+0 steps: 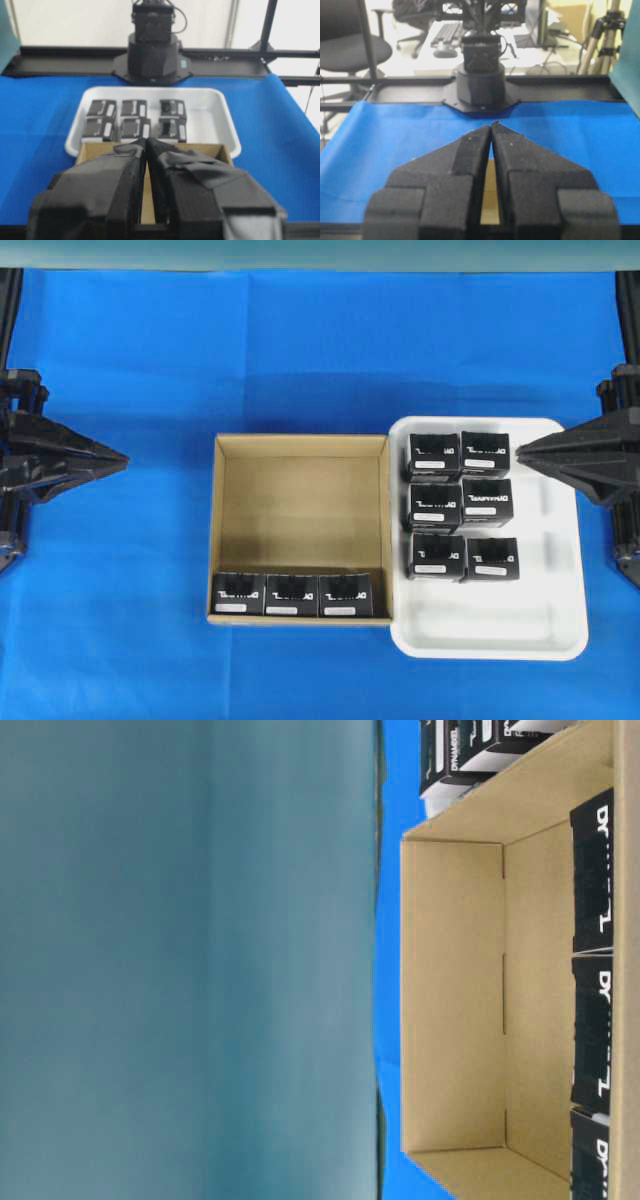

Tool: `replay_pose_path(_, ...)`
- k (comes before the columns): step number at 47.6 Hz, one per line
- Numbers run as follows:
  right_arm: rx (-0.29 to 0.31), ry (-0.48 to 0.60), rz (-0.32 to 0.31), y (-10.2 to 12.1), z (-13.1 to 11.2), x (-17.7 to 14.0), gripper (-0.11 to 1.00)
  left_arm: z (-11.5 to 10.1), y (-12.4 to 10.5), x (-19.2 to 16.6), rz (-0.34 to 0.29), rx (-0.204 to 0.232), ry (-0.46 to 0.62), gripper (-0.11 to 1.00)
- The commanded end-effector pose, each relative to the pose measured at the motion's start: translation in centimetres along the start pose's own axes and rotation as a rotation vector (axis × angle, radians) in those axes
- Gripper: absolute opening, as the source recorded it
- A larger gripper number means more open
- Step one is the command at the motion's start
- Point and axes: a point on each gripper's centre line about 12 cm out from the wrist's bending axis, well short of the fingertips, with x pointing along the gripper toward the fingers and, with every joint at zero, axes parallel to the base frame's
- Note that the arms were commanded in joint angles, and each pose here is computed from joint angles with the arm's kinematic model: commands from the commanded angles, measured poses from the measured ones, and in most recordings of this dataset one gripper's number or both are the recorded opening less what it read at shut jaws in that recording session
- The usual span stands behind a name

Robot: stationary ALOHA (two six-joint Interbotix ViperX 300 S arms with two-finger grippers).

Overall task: Pick the box from inside the cardboard box.
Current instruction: 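Move the right gripper left over the cardboard box, then lower the open right gripper into the cardboard box around the rightmost black box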

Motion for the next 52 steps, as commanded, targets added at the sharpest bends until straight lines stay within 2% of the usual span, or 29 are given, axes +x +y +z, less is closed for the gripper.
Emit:
replay_pose_path(1,0.021,0.006,-0.005,-0.1,0.1,0.3,0.14,0.6,0.0,0.8,-0.002,0.000,0.005,0.14)
replay_pose_path(4,0.075,0.047,-0.015,-0.2,-0.1,0.6,0.14,0.6,0.0,1.1,-0.002,-0.002,0.017,0.17)
replay_pose_path(8,0.138,0.140,-0.023,-0.2,-0.5,1.1,0.05,0.8,0.0,1.4,-0.004,-0.002,0.020,0.07)
replay_pose_path(14,0.194,0.324,-0.029,0.0,-1.2,2.3,0.03,1.1,-0.1,1.5,-0.005,-0.001,0.023,-0.02)
replay_pose_path(21,0.241,0.575,-0.041,0.4,-1.7,4.4,0.03,1.1,-0.1,1.6,-0.006,-0.005,0.054,-0.04)
replay_pose_path(28,0.240,0.777,-0.033,1.2,-2.4,6.9,0.03,1.3,-0.1,1.7,-0.005,-0.005,0.078,-0.04)
replay_pose_path(41,0.201,1.015,0.009,3.4,-4.3,12.7,0.03,1.1,-0.1,1.7,-0.004,-0.006,0.106,-0.04)
replay_pose_path(52,0.173,1.297,-0.002,4.1,-7.4,16.6,0.06,1.2,-0.1,1.8,-0.004,-0.006,0.106,-0.04)
